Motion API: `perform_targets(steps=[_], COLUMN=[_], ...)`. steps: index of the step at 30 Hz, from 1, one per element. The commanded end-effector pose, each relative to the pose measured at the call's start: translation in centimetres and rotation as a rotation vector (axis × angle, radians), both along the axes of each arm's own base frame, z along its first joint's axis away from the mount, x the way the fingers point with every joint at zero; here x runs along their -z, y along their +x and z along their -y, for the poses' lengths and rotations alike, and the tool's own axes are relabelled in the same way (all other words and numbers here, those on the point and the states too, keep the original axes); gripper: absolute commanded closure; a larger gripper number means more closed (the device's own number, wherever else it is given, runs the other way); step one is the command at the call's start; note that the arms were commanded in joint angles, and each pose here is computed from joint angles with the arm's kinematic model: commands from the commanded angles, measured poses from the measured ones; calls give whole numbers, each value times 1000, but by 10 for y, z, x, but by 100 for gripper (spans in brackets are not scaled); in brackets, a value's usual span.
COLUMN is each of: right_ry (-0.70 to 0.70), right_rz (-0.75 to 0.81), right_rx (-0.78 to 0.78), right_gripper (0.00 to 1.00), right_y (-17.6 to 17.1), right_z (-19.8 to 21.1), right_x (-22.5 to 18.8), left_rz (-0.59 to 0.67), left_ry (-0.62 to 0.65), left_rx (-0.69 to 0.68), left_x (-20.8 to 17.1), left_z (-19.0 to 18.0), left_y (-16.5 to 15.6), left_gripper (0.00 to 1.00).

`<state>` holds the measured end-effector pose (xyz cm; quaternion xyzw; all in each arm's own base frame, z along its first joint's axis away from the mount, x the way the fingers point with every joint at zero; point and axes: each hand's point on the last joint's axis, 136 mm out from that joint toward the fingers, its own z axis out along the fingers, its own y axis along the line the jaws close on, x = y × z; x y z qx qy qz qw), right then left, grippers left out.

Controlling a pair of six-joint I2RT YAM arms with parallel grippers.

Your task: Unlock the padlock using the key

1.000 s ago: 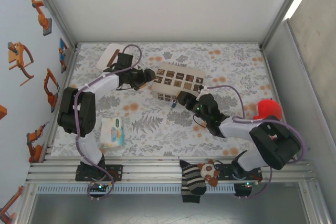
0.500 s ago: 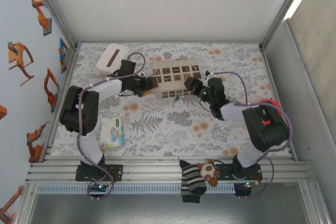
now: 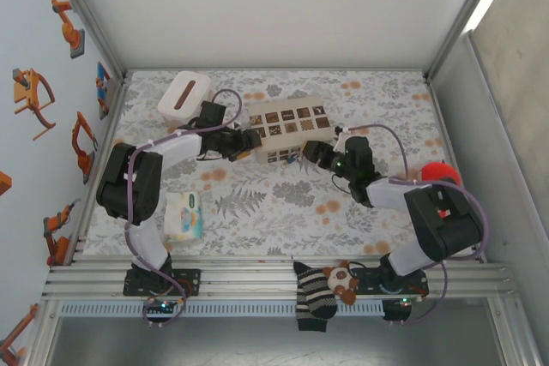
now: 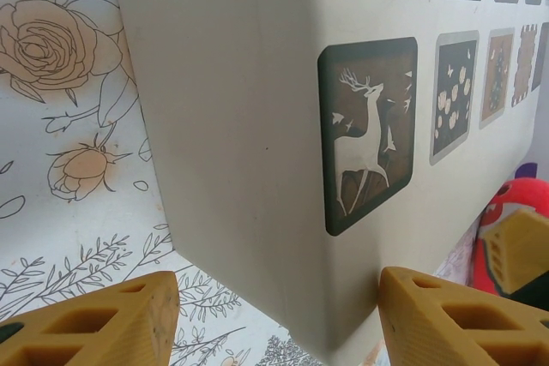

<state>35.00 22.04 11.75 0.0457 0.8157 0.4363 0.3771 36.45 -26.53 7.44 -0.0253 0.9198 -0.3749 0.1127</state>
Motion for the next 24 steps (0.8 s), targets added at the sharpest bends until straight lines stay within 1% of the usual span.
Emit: perform_targets(steps=[1,8,12,24], right_ry=[9,47,56,61], right_rz=[3,51,61,103], right_rx=[-40,-35,-9,-20], right_gripper=[42,49,49,50], right_y=[-6,10,18,30], right_z=[-11,-26,-30,-41], right_x=[6,21,31,43], left_rz=[-81,-82,-76,-63], left_ry=[91,95,100,108], left_rx=[-11,-14,-13,-18], left_x=[25,24,21,17], left_z=[-13,-13,-14,-15], left_y=[-20,-21,-21,-20], left_gripper=[38,38,38,38])
